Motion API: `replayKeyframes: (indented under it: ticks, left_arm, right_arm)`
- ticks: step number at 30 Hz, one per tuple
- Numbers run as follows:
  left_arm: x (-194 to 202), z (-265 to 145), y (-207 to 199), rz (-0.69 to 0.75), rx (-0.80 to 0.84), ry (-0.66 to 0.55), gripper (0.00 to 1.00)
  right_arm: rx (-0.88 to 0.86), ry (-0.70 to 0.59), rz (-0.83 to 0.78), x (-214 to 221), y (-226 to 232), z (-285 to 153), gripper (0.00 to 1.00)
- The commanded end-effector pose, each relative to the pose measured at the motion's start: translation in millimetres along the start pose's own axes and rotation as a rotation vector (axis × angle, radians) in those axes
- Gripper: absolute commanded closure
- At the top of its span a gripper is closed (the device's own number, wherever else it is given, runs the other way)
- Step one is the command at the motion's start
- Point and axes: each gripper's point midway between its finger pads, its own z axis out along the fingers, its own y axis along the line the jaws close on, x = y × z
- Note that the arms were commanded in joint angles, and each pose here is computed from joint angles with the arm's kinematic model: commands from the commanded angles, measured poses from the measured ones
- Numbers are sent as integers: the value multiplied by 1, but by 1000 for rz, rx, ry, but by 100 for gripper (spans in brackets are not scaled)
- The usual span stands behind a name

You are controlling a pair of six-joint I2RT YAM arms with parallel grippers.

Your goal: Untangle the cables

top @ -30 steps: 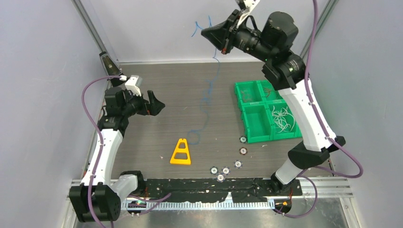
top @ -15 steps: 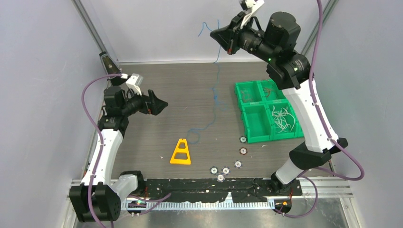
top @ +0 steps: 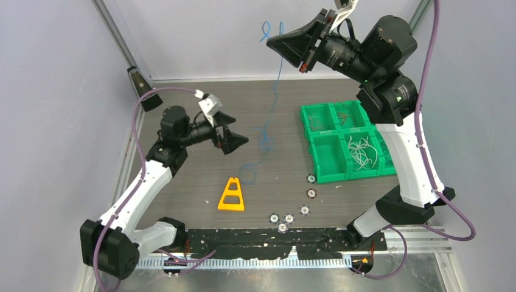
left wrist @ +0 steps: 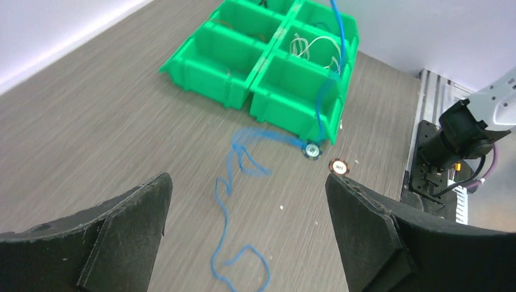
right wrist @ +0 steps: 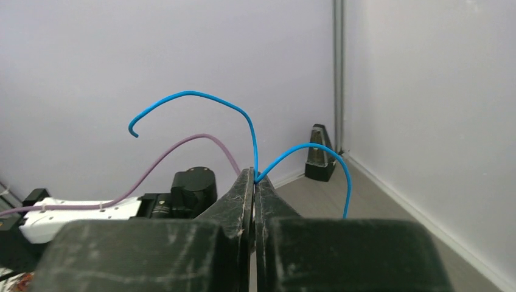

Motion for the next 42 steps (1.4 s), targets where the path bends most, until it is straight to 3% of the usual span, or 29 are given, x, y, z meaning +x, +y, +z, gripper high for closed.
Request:
replayKeyframes:
  ticks: [1,5,9,11,14,16,22,27,31,35,38,42]
  left_arm:
    - [-61,35,-18,196,66,-142,1]
    - [-66,75,-46,143,208,-135,0]
    - [-48,102,-63,101,311,-89,3]
    - [-35,108,-65,47,347,-49,12]
    - [-6,106,-67,-3,377,24,32]
    - [7,99,-73,-9,400,38,36]
    - [12,91,-75,30,387,14,31]
    - [-9,80,-43,-1,231,-55,23]
    - [-33,42,-49,136,137,-160,12]
    - [-28,24,-34,173,-11,-167,4]
    - [-20,30,-11,206,-104,-159,2]
    - [-18,66,5,175,-67,-142,1]
  right_arm:
    - [-76,8,72,6,13,5,95]
    - [-87,17,96,10,12,10,95]
    - [-76,23,103,14,8,12,95]
    - [-64,24,101,15,5,13,95]
    - [-43,23,86,16,0,14,94]
    - [-23,17,83,14,-5,14,95]
    - [2,17,104,15,-19,18,95]
    - [-15,26,124,19,-19,22,95]
    - [-16,41,152,27,-21,25,95]
    - [-31,50,173,32,-21,28,95]
    - [-54,48,188,31,-18,30,95]
    - [-76,45,194,30,-15,32,95]
